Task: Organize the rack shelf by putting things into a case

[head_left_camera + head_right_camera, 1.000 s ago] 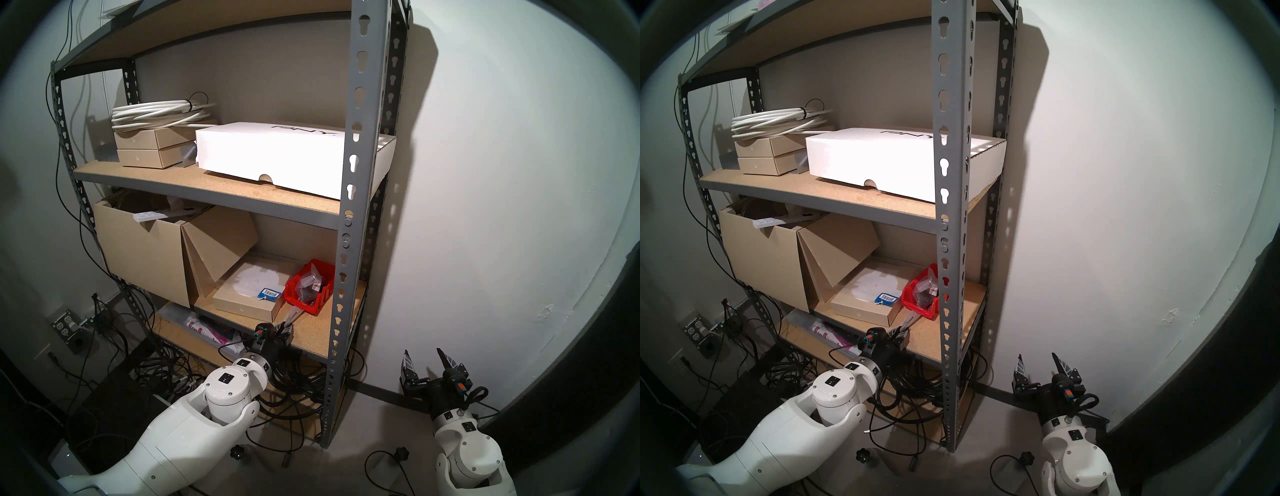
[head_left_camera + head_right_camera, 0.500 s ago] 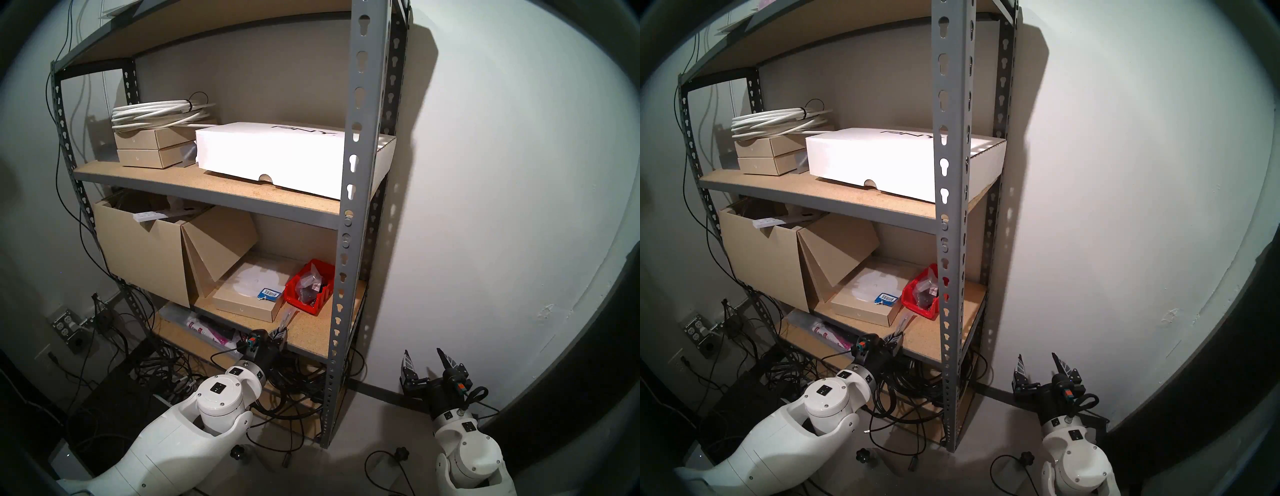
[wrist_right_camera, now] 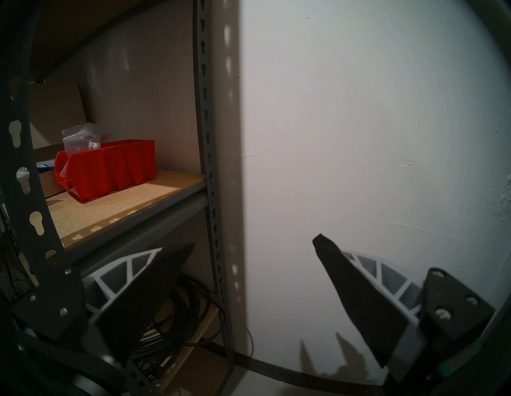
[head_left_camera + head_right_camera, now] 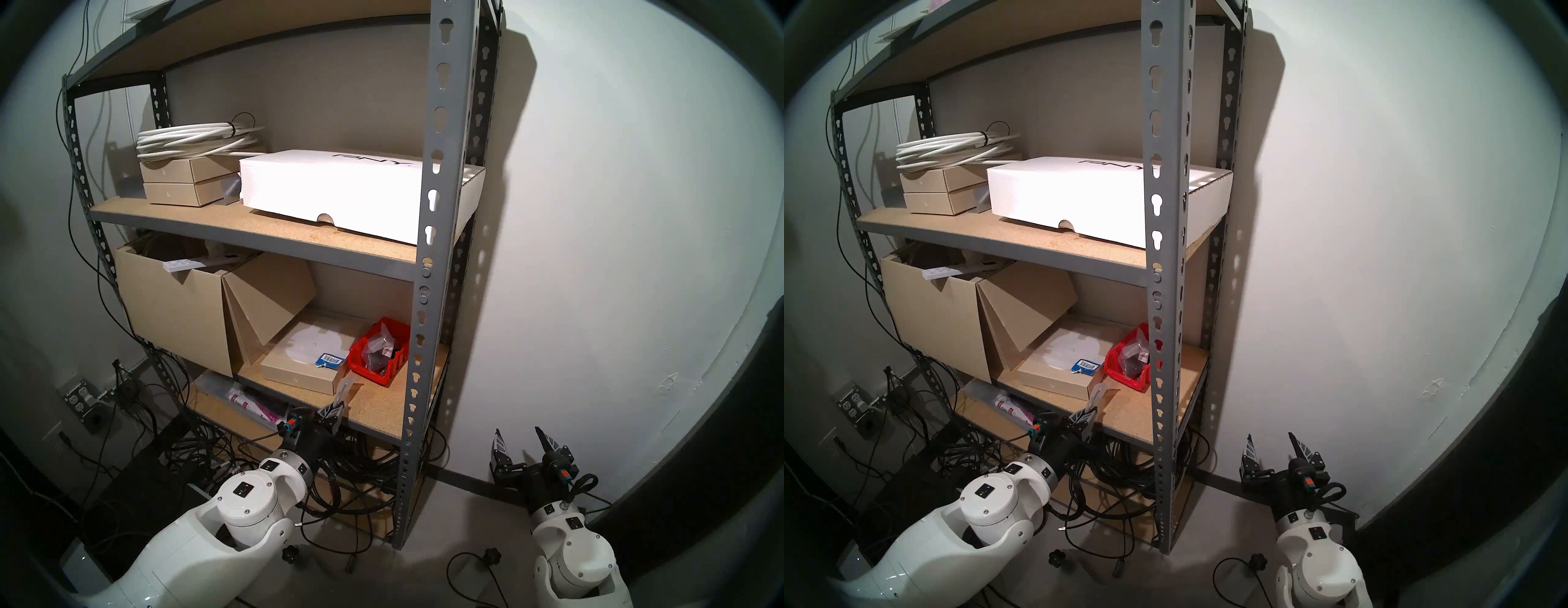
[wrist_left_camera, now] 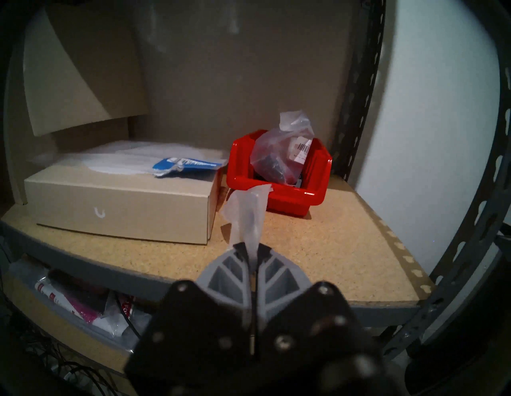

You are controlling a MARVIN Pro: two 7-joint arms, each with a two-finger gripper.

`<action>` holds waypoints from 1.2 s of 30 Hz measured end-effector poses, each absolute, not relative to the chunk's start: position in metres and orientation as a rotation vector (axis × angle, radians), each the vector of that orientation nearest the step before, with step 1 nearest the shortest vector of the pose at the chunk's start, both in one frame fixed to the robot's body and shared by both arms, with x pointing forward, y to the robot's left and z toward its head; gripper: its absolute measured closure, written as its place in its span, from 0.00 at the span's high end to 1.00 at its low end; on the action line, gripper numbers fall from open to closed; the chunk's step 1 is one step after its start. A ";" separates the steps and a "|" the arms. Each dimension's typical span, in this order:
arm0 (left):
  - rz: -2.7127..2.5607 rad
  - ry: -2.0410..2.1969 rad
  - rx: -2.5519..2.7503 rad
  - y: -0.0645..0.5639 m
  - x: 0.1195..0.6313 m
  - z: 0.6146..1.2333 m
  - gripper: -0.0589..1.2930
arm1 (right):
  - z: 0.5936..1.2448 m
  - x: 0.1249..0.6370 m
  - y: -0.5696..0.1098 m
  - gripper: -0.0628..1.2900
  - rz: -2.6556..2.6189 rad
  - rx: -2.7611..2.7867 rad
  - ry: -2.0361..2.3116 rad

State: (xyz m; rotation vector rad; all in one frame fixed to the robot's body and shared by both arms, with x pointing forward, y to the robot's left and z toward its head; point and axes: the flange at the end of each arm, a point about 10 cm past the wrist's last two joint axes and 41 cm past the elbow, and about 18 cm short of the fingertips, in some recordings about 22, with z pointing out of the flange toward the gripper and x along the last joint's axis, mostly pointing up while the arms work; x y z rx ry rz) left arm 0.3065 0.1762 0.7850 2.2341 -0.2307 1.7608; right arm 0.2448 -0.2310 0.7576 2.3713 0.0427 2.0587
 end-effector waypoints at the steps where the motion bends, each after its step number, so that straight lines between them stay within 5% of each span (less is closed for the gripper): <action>1: 1.762 -0.232 2.228 0.176 0.305 0.787 0.05 | 0.758 0.245 -0.231 0.97 2.059 2.371 0.043; 36: 1.720 -0.395 2.106 0.125 0.358 0.846 0.05 | 0.757 0.245 -0.231 0.97 2.058 2.372 0.043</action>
